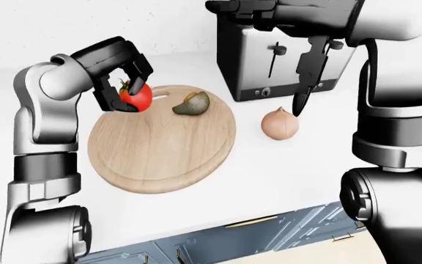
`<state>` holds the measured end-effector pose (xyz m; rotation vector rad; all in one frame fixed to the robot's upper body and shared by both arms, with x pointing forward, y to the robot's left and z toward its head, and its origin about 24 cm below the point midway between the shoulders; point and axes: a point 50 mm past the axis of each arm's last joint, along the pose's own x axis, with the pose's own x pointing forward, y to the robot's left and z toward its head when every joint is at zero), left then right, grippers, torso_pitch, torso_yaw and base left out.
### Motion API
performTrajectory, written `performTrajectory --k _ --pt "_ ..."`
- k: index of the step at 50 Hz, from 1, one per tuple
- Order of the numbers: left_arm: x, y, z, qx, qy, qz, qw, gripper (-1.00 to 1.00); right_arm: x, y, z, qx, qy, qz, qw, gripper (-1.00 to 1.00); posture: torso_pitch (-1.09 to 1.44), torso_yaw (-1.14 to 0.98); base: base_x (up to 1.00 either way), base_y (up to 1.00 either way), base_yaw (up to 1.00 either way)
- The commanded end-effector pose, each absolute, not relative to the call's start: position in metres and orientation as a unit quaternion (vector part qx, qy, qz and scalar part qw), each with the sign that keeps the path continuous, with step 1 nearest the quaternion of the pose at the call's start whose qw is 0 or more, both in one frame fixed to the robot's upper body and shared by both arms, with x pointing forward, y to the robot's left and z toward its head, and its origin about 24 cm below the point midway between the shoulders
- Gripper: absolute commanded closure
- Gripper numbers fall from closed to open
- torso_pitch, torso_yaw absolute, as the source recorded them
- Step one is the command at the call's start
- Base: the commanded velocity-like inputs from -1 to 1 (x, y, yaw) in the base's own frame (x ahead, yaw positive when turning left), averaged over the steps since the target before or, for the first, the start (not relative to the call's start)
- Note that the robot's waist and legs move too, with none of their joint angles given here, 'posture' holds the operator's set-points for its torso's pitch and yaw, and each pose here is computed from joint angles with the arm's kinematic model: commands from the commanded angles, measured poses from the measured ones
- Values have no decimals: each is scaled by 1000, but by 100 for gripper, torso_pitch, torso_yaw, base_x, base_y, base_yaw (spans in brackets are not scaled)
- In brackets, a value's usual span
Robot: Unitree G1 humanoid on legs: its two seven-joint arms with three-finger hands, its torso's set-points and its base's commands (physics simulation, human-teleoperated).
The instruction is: Place the avocado, onion, tomato and bell pepper on the cutting board.
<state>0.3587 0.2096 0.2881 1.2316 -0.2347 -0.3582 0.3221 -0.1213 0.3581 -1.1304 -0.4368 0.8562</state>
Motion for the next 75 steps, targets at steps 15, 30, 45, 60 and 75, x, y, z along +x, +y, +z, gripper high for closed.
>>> performTrajectory --k 15,30,45,60,75 --pt "378 204 295 587 -135 -143 785 100 311 -124 377 -522 -231 372 732 -100 0 0 0 0 0" --pt "393 200 297 572 -145 -127 797 100 311 -123 382 -521 -234 373 731 -100 0 0 0 0 0" --pt "397 197 280 571 -131 -139 798 100 312 -125 382 -523 -234 370 731 -100 0 0 0 0 0" --pt "396 199 275 572 -122 -141 798 -36 313 -125 384 -524 -236 369 730 -100 0 0 0 0 0" --pt "395 202 275 575 -115 -143 797 -43 312 -125 386 -527 -237 369 728 -100 0 0 0 0 0"
